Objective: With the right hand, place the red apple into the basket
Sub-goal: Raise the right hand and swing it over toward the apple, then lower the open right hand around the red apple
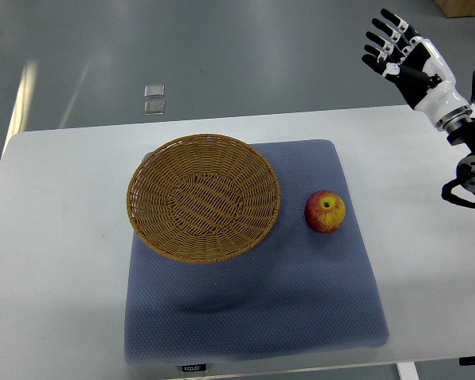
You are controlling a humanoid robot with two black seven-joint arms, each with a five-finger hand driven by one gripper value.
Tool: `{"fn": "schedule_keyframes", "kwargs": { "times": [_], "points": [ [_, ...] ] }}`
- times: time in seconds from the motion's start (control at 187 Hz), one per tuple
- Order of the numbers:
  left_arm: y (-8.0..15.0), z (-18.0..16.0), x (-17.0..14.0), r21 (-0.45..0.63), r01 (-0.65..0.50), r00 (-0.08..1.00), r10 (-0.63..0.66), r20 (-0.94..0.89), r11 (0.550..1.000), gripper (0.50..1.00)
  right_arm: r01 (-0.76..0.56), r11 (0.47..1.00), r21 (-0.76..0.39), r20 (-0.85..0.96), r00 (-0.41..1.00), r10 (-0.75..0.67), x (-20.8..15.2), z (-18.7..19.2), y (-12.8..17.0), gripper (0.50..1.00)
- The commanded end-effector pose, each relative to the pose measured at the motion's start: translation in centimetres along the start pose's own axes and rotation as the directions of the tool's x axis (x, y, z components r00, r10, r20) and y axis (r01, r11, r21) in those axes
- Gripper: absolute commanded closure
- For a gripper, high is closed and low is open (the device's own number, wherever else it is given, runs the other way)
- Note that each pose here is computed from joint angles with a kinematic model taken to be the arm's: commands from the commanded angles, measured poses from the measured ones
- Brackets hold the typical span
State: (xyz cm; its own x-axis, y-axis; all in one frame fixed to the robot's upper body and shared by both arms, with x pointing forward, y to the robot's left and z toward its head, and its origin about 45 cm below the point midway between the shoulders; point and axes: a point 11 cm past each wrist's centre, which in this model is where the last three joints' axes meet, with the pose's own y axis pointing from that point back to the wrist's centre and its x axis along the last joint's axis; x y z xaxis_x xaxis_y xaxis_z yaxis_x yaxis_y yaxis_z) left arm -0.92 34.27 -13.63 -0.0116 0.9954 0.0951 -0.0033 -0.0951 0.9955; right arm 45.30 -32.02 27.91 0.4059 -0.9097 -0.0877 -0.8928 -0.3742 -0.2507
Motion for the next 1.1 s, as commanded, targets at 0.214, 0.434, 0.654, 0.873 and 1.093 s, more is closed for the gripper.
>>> {"fn": "schedule_keyframes", "kwargs": {
  "times": [0.214, 0.434, 0.654, 0.873, 1.093],
  "points": [
    [0.0, 0.0, 0.0, 0.0, 0.001, 1.0, -0.001, 0.0, 1.0, 0.5, 0.337, 0.935, -0.106, -0.335, 0.874, -0.353, -3.1, -4.2, -1.2, 0.581],
    [0.0, 0.0, 0.0, 0.0, 0.0, 1.0, 0.0, 0.0, 1.0, 0.5, 0.489, 0.837, -0.244, -0.397, 0.737, -0.546, -4.7, -4.5, -0.8, 0.579],
    [0.0, 0.0, 0.0, 0.0, 0.0, 1.0, 0.0, 0.0, 1.0, 0.5, 0.611, 0.672, -0.418, -0.464, 0.493, -0.736, -8.5, -3.0, 0.5, 0.579],
    [0.0, 0.0, 0.0, 0.0, 0.0, 1.0, 0.0, 0.0, 1.0, 0.5, 0.57, 0.574, -0.588, -0.537, 0.255, -0.804, -8.9, -0.7, 1.4, 0.581],
    [0.0, 0.0, 0.0, 0.0, 0.0, 1.0, 0.0, 0.0, 1.0, 0.5, 0.551, 0.513, -0.658, -0.515, 0.168, -0.841, -9.2, 1.6, 2.6, 0.579]
  ]
}}
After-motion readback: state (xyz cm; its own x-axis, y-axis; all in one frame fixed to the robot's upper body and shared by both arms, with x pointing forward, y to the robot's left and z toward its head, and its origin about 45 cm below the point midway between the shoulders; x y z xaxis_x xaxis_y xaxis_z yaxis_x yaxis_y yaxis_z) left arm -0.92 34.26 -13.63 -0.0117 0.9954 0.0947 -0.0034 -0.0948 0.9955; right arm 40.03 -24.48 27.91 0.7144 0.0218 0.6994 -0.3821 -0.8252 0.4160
